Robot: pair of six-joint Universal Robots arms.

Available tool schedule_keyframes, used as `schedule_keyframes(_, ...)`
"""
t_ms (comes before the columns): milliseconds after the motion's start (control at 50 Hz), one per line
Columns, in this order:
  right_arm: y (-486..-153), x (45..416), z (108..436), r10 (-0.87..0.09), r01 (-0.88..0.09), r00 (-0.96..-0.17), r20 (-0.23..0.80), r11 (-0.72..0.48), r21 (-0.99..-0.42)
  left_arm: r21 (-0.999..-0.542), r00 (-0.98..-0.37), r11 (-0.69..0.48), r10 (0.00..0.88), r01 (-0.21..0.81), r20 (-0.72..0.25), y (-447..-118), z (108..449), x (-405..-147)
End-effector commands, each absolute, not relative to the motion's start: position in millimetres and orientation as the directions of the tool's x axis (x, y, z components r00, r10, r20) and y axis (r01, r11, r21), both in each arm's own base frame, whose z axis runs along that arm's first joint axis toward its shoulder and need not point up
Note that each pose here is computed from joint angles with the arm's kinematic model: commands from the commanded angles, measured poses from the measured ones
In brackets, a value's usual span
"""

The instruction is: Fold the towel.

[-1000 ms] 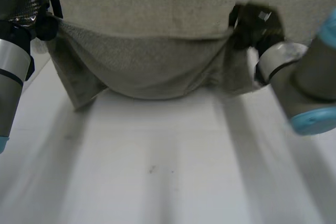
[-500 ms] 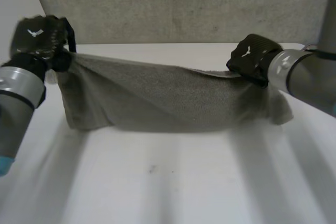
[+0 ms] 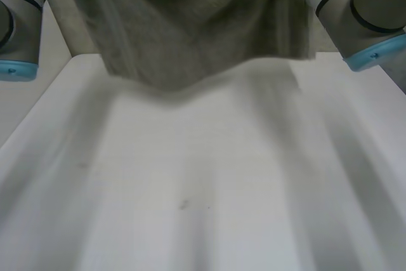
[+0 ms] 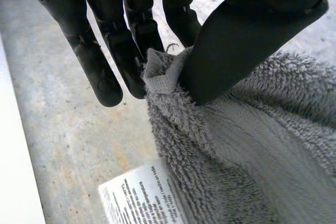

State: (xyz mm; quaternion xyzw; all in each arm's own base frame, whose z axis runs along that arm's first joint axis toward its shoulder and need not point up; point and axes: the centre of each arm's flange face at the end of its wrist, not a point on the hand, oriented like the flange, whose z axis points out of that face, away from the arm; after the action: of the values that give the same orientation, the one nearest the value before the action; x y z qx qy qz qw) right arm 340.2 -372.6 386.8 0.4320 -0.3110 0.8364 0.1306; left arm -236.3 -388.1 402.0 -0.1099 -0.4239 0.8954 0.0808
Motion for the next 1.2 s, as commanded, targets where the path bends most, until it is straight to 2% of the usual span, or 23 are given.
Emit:
schedule_keyframes(20, -349.6, 332.9, 317.4, -0.429, -0.539, -0.401, 0.810, -0.604, -0.587, -0.908, -0.972, -0.417, 0.226, -0.032, -0.069, -381.2, 332.6, -200.6)
schedule_keyframes(40, -349.5, 332.9, 317.3, -0.430, -0.539, -0.400, 0.809, -0.604, -0.587, -0.909, -0.972, -0.416, 0.226, -0.032, -0.069, -381.2, 332.4, -200.5)
schedule_keyframes(80, -336.8, 331.0, 282.7, -0.573, -0.565, -0.308, 0.759, -0.531, -0.631, -0.952, -0.972, -0.307, 0.226, -0.011, -0.061, -369.2, 292.9, -194.2)
schedule_keyframes(140, -329.5, 329.3, 265.3, -0.631, -0.584, -0.262, 0.730, -0.498, -0.641, -0.966, -0.972, -0.259, 0.230, -0.003, -0.059, -362.6, 275.2, -193.4)
schedule_keyframes(180, -317.9, 324.5, 230.4, -0.708, -0.629, -0.185, 0.681, -0.447, -0.636, -0.985, -0.971, -0.174, 0.234, 0.011, -0.052, -349.7, 243.2, -191.2)
schedule_keyframes(200, -317.8, 324.5, 230.3, -0.708, -0.629, -0.185, 0.681, -0.447, -0.636, -0.985, -0.971, -0.173, 0.234, 0.011, -0.052, -349.6, 243.1, -191.1)
schedule_keyframes(240, -308.5, 315.8, 197.6, -0.759, -0.672, -0.127, 0.638, -0.408, -0.618, -0.994, -0.972, -0.106, 0.231, 0.023, -0.047, -338.9, 219.2, -187.4)
schedule_keyframes(280, -304.6, 313.0, 184.2, -0.775, -0.683, -0.107, 0.624, -0.398, -0.612, -0.997, -0.972, -0.078, 0.232, 0.028, -0.046, -334.6, 210.0, -186.4)
schedule_keyframes(360, -304.5, 308.4, 159.0, -0.785, -0.696, -0.114, 0.610, -0.375, -0.612, -0.999, -0.971, -0.037, 0.233, 0.038, -0.046, -328.6, 197.4, -185.1)
schedule_keyframes(420, -306.0, 305.8, 141.7, -0.782, -0.694, -0.159, 0.603, -0.346, -0.631, -0.999, -0.971, -0.022, 0.235, 0.046, -0.050, -325.0, 193.1, -185.1)
schedule_keyframes(460, -311.2, 302.1, 130.5, -0.778, -0.678, -0.270, 0.567, -0.264, -0.686, -0.999, -0.971, -0.024, 0.235, 0.048, -0.052, -323.6, 194.0, -185.3)
schedule_keyframes(480, -311.3, 302.1, 130.5, -0.778, -0.678, -0.271, 0.567, -0.264, -0.686, -0.999, -0.971, -0.024, 0.235, 0.048, -0.052, -323.6, 194.0, -185.3)
schedule_keyframes(500, -315.7, 299.5, 126.7, -0.767, -0.664, -0.339, 0.545, -0.216, -0.716, -0.999, -0.970, -0.026, 0.239, 0.047, -0.052, -322.7, 194.5, -186.8)
schedule_keyframes(520, -315.7, 299.5, 126.7, -0.767, -0.663, -0.339, 0.544, -0.215, -0.717, -0.999, -0.970, -0.026, 0.239, 0.047, -0.052, -322.7, 194.5, -186.8)
schedule_keyframes(560, -321.6, 295.8, 125.2, -0.736, -0.619, -0.468, 0.489, -0.123, -0.776, -0.998, -0.969, -0.029, 0.242, 0.047, -0.052, -322.3, 195.5, -187.8)
schedule_keyframes(580, -321.6, 295.8, 125.2, -0.736, -0.618, -0.468, 0.489, -0.122, -0.776, -0.998, -0.969, -0.029, 0.242, 0.047, -0.052, -322.3, 195.5, -187.8)
schedule_keyframes(620, -324.0, 288.7, 126.9, -0.702, -0.569, -0.572, 0.425, -0.033, -0.822, -0.998, -0.969, -0.031, 0.243, 0.046, -0.053, -322.0, 196.0, -188.3)
schedule_keyframes(640, -324.0, 288.7, 126.9, -0.701, -0.569, -0.573, 0.424, -0.033, -0.822, -0.998, -0.969, -0.031, 0.243, 0.046, -0.053, -322.0, 196.0, -188.3)
schedule_keyframes(660, -324.2, 284.3, 128.8, -0.684, -0.544, -0.614, 0.393, 0.007, -0.839, -0.998, -0.968, -0.031, 0.245, 0.046, -0.053, -321.7, 196.0, -188.8)
schedule_keyframes(680, -324.2, 284.3, 128.8, -0.684, -0.544, -0.615, 0.393, 0.008, -0.839, -0.998, -0.968, -0.031, 0.245, 0.046, -0.053, -321.7, 196.0, -188.8)
schedule_keyframes(720, -321.9, 277.6, 130.4, -0.660, -0.503, -0.674, 0.333, 0.078, -0.861, -0.999, -0.968, -0.030, 0.245, 0.045, -0.051, -321.3, 196.1, -188.8)
schedule_keyframes(940, -316.9, 245.8, 125.5, -0.563, -0.389, -0.806, 0.184, 0.268, -0.882, -0.998, -0.969, -0.029, 0.242, 0.047, -0.052, -320.2, 196.1, -187.5)
schedule_keyframes(1200, -329.4, 224.7, 149.1, -0.483, -0.350, -0.851, 0.207, 0.228, -0.908, -0.998, -0.971, -0.045, 0.233, 0.045, -0.054, -320.8, 201.9, -185.0)
